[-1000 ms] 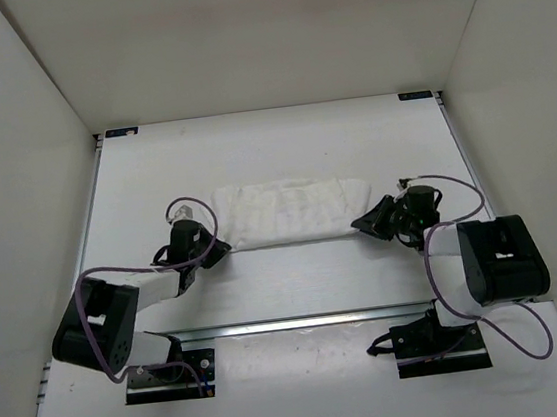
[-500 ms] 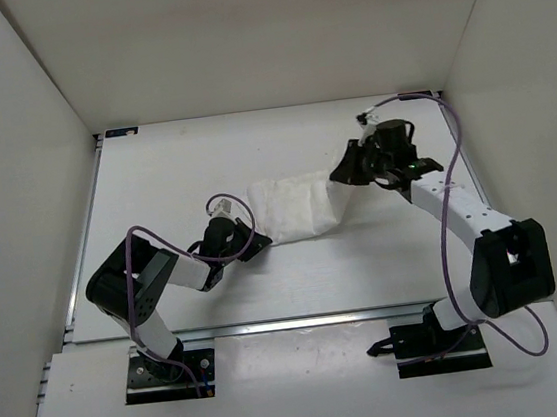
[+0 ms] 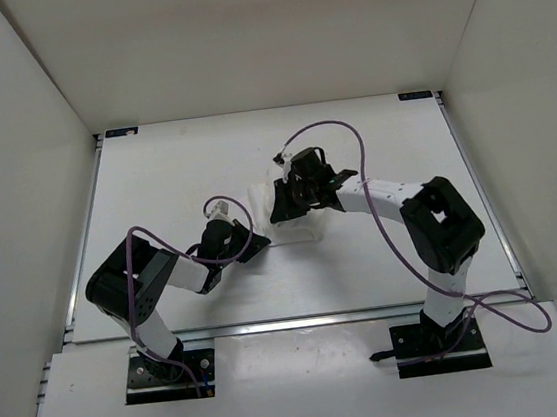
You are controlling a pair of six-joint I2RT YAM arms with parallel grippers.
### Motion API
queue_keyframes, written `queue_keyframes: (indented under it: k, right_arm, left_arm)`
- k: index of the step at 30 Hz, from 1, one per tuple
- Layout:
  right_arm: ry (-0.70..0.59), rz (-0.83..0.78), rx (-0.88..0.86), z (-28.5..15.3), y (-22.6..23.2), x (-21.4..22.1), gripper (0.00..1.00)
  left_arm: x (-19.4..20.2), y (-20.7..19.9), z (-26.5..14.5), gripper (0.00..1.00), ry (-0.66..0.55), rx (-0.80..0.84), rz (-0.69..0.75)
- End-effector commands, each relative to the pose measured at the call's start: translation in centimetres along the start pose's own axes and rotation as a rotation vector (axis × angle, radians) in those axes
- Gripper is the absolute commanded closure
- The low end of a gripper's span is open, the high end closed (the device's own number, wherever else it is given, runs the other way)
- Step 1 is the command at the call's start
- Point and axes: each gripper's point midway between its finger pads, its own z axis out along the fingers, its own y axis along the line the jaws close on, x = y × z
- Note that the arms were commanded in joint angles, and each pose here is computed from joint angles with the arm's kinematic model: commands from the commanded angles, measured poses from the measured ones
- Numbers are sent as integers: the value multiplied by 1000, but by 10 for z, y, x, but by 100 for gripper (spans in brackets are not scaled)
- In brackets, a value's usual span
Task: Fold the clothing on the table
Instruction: Fold the skirt
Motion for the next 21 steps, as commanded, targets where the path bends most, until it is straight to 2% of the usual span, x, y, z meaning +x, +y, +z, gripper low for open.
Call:
queue_keyframes:
  k: [1, 8, 14, 15, 18, 21]
  right_arm:
    - [-28, -24, -76, 14, 24, -16, 100]
    - [69, 0, -111, 34, 29, 8, 100]
    - [77, 2, -97, 30, 32, 9, 100]
    - [82, 3, -102, 29, 35, 10, 99]
    - [145, -17, -127, 31, 42, 18, 86]
    - [120, -68, -101, 24, 52, 13, 80]
  left_arm:
    - [8, 18, -3, 100, 24, -49, 0]
    - [11, 19, -4, 100, 32, -42, -7]
    - [11, 20, -8, 100, 39, -23, -30]
    - [7, 20, -7, 100, 28, -23, -30]
    - [9, 19, -8, 100, 32, -20, -26]
    - [11, 21, -9, 98, 36, -22, -33]
